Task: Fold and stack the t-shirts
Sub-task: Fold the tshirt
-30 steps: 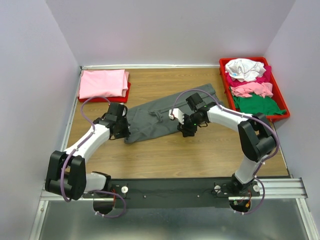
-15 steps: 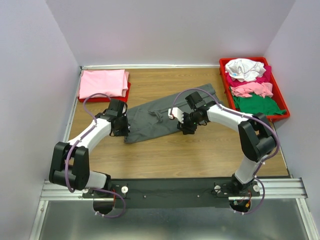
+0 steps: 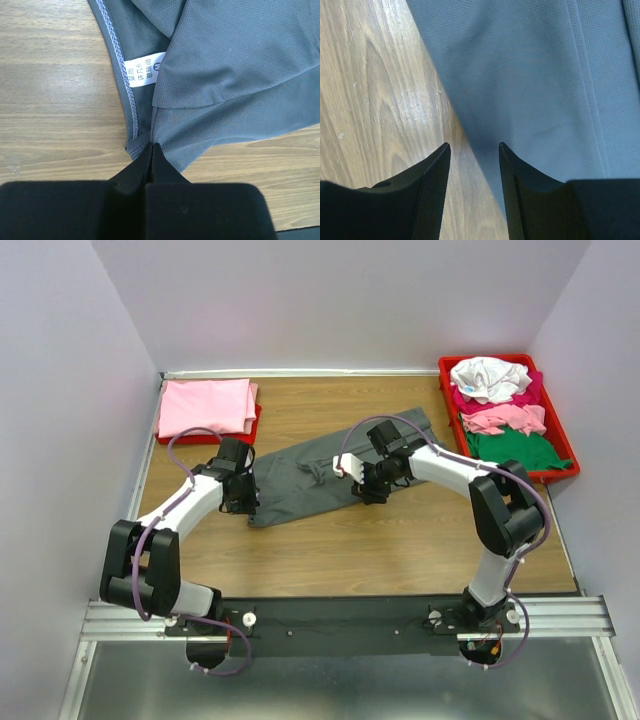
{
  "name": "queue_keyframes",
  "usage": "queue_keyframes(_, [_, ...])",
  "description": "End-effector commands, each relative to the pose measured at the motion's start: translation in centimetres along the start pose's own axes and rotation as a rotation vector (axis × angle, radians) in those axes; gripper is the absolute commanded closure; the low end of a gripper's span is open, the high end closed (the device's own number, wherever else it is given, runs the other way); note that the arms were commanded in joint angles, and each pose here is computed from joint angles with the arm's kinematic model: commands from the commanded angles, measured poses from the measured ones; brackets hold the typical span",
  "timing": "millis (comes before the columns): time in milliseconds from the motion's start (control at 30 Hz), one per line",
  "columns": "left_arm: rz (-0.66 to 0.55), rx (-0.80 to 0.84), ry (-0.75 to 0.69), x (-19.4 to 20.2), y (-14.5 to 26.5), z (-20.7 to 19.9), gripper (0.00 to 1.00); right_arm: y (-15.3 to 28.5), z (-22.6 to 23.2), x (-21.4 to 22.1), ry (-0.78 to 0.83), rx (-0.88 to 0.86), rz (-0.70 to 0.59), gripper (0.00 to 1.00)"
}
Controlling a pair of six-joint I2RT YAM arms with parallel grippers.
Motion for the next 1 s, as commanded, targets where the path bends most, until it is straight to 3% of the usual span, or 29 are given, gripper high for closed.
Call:
queue_keyframes(0, [0.022,-0.001,-0.005,-0.1,0.1,0.1,1.00,-0.3,-0.8,-0.6,0.038,0.022,0.004,0.50])
queue_keyframes(167, [0.048,-0.004,0.000,0.1,-0.2,0.2,1.00,-1.1,-0.8,0.2,0.034,0.011,0.034,0.56])
queue_keyframes(367, [0.078,-0.018,0.008,0.5,-0.7,0.4,1.00,-1.3,-0.9,0.9,0.023,0.030,0.072,0.85])
queue_keyframes(500, [0.093,-0.045,0.012,0.7,-0.7,0.7,1.00,-0.9,-0.6,1.4,0.031,0.042,0.088,0.94])
queue_keyframes(800, [0.120,-0.067,0.023,1.0,-0.7,1.1,1.00,-0.6,0.3,2.2,0.025,0.029,0.093,0.93])
queue_keyframes(867, [0.127,-0.070,0.020,1.1,-0.6,1.1,1.00,-0.3,0.4,2.0,0.020,0.030,0.082,0.87])
queue_keyframes(900, [0.132,-0.071,0.019,1.2,-0.6,1.1,1.00,-0.1,0.4,1.8,0.021,0.035,0.075,0.76])
queue_keyframes(967, [0.133,-0.072,0.014,1.1,-0.2,1.2,0.95,0.9,0.3,1.1,0.011,0.061,0.051,0.65])
Point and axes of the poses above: each gripper's point midway between its finger pads, its own y axis back along the fingers, its own z axis along the line the jaws close on, x = y × z, the point moved 8 cm from there along y, back along the fingers, and after that the axes turned 13 degrees about -y, right-handed, at the moved point
